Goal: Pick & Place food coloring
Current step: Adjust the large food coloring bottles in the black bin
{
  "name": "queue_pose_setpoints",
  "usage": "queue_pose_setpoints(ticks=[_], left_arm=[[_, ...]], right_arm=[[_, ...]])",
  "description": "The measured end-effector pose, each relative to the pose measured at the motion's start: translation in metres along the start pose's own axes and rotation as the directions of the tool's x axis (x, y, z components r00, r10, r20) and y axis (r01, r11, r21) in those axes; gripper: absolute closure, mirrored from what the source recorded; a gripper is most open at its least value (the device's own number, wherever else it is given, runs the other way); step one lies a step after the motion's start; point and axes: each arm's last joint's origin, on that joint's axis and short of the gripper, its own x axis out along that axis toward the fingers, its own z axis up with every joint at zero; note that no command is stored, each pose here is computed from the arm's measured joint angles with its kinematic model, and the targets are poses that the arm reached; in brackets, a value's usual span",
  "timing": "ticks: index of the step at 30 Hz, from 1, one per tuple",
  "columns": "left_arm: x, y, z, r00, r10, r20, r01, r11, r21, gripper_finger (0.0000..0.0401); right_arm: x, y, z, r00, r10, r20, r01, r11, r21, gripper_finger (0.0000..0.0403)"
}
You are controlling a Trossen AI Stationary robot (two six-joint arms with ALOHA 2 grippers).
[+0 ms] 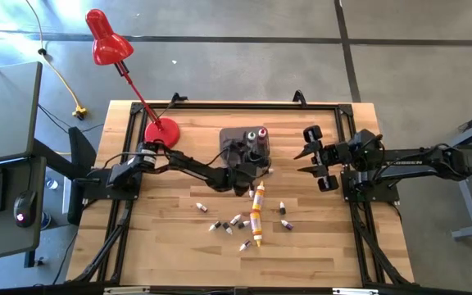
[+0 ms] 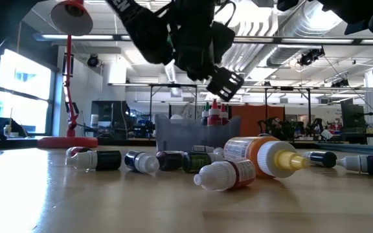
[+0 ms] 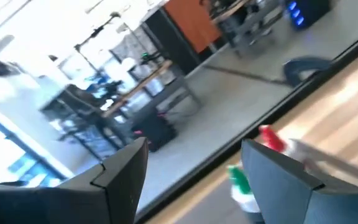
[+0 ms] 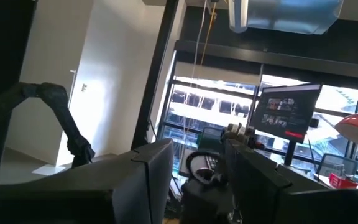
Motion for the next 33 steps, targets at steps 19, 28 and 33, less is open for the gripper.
queue_pose_setpoints(ticks=[19, 28, 33], left_arm=[[-0.016, 0.126, 0.086, 0.999, 0.028, -0.019, -0.025, 0.992, 0.124, 0.0218], [-0.006, 0.134, 0.075, 1.000, -0.014, -0.009, 0.015, 0.985, 0.173, 0.0351], [0.000, 0.114, 0.034, 0.871, -0.479, -0.113, 0.478, 0.878, -0.035, 0.0392]], right_arm=[[-0.003, -0.004, -0.024, 0.950, -0.190, -0.247, 0.212, 0.975, 0.067, 0.0314], [0.001, -0.010, -0.057, 0.847, -0.311, -0.430, 0.372, 0.926, 0.064, 0.0395], [0.001, -0.018, -0.081, 0.728, -0.412, -0.547, 0.536, 0.840, 0.081, 0.0401]])
